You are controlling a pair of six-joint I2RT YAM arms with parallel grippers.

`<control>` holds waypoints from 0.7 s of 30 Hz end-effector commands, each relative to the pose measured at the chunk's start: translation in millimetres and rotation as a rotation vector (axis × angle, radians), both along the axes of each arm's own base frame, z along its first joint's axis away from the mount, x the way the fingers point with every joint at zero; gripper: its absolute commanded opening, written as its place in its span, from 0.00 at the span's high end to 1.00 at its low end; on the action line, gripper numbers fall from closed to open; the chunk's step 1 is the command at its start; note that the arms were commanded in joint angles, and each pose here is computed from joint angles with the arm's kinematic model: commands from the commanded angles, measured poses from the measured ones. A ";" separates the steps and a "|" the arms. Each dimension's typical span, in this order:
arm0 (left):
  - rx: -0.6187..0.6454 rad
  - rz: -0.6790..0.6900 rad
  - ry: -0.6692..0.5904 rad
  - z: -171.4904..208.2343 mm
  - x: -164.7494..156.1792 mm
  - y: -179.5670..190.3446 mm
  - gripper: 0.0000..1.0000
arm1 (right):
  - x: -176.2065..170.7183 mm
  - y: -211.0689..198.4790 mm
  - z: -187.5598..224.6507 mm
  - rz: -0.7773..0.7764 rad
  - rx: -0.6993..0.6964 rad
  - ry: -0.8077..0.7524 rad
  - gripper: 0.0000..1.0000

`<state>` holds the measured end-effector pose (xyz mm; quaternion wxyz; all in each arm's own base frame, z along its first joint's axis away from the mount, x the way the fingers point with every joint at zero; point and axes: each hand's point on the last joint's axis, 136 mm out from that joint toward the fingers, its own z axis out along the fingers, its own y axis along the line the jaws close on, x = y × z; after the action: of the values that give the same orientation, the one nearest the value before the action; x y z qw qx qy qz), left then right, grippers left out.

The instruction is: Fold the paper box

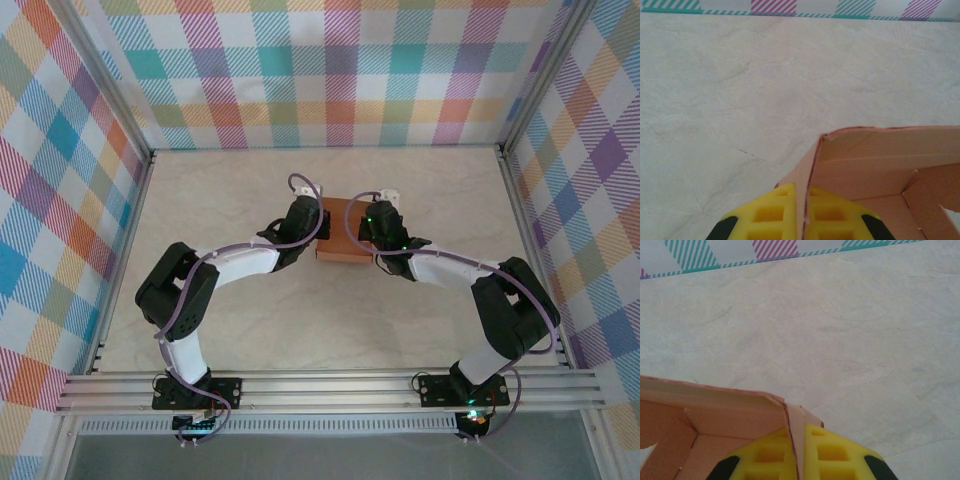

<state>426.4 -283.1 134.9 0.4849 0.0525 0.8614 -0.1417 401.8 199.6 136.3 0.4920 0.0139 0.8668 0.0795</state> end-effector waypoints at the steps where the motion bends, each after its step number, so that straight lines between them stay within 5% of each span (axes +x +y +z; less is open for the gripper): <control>1: -0.007 -0.070 0.063 -17.2 -25.5 -17.3 1.00 | -9.1 21.8 4.9 0.069 0.061 -0.013 1.00; 21: 0.014 -0.041 -0.010 -29.5 -53.0 -19.1 1.00 | -30.1 20.3 3.2 0.083 0.067 -0.093 1.00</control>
<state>401.5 -282.7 128.4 0.5240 0.0397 0.8420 -0.1221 381.6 200.5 132.1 0.5212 0.0097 0.8486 0.0900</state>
